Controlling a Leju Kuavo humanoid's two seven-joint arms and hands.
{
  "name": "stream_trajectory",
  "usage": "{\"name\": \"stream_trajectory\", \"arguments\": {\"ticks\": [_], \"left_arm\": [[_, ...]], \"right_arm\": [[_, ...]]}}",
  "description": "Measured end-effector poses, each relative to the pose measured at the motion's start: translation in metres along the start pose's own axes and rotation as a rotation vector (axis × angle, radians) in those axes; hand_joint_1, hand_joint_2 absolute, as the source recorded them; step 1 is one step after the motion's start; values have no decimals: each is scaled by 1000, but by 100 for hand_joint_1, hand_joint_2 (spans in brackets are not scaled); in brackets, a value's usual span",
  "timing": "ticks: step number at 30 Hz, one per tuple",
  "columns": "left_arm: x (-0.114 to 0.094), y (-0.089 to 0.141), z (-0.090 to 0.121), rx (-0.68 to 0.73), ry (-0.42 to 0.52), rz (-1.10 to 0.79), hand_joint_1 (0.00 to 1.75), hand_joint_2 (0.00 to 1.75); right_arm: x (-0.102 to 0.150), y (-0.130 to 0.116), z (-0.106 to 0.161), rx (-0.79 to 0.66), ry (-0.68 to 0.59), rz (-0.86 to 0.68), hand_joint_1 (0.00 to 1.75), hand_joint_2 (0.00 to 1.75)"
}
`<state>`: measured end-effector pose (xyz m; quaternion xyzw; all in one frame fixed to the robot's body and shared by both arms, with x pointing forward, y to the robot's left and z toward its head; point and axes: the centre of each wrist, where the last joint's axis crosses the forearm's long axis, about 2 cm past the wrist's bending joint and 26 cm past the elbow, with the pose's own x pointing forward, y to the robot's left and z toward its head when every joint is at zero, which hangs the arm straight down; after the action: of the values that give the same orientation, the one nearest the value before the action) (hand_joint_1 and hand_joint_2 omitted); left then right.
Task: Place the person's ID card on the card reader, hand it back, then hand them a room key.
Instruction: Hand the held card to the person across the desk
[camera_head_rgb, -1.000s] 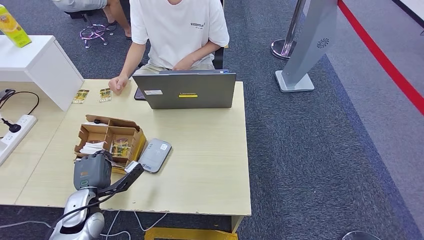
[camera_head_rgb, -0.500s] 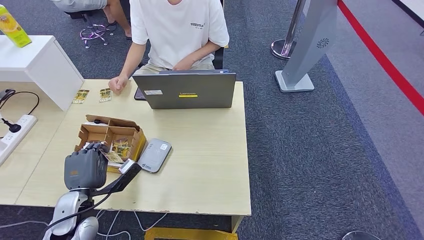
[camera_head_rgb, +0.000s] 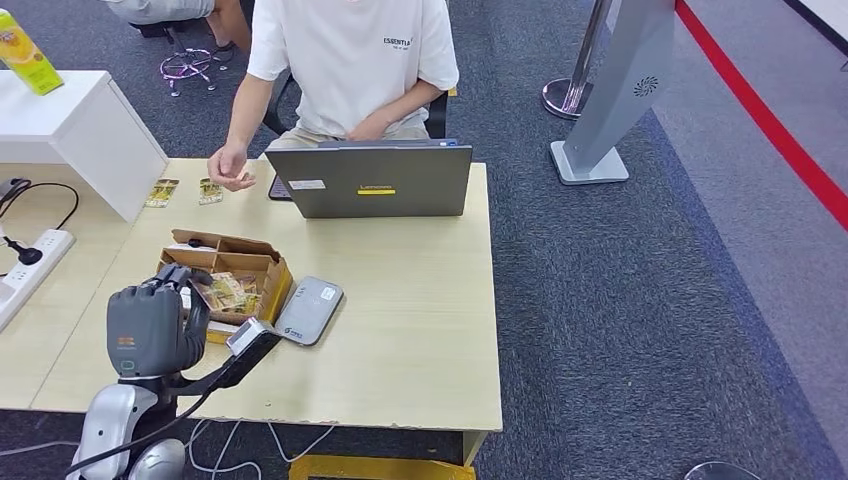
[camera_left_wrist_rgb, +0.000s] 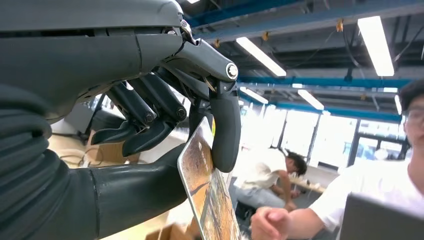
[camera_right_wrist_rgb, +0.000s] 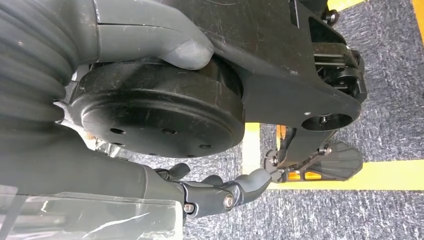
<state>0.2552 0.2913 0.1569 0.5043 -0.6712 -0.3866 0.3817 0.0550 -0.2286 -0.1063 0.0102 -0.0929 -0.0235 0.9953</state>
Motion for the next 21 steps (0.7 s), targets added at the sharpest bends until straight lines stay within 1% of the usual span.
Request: {"name": "stream_trajectory", "arguments": {"ticks": [1,3,6,9,12,15,19,21], "left_arm": [[-1,4,-12,28,8,-23,175,175],[-7,12,-46,100,32,-90,175,175],[-25,17,-105,183,73,-202,175,175],[-44,20,-150,237,97,-269,175,175],[-65,20,-187,231,138,-332,175,175],[-79,23,-208,198,178,-363,175,175],[-86,21,-218,142,210,-373,0,175],[-87,19,-219,114,225,-369,0,175]], "right_arm": [[0,0,0,3,1,10,0,175],[2,0,0,12,2,40,0,175],[7,1,0,26,-1,88,0,175],[8,2,0,32,0,114,0,175],[10,2,0,31,10,131,0,175],[9,2,0,27,21,135,0,175],[9,1,0,24,27,136,0,175],[9,1,0,24,25,136,0,175]]}}
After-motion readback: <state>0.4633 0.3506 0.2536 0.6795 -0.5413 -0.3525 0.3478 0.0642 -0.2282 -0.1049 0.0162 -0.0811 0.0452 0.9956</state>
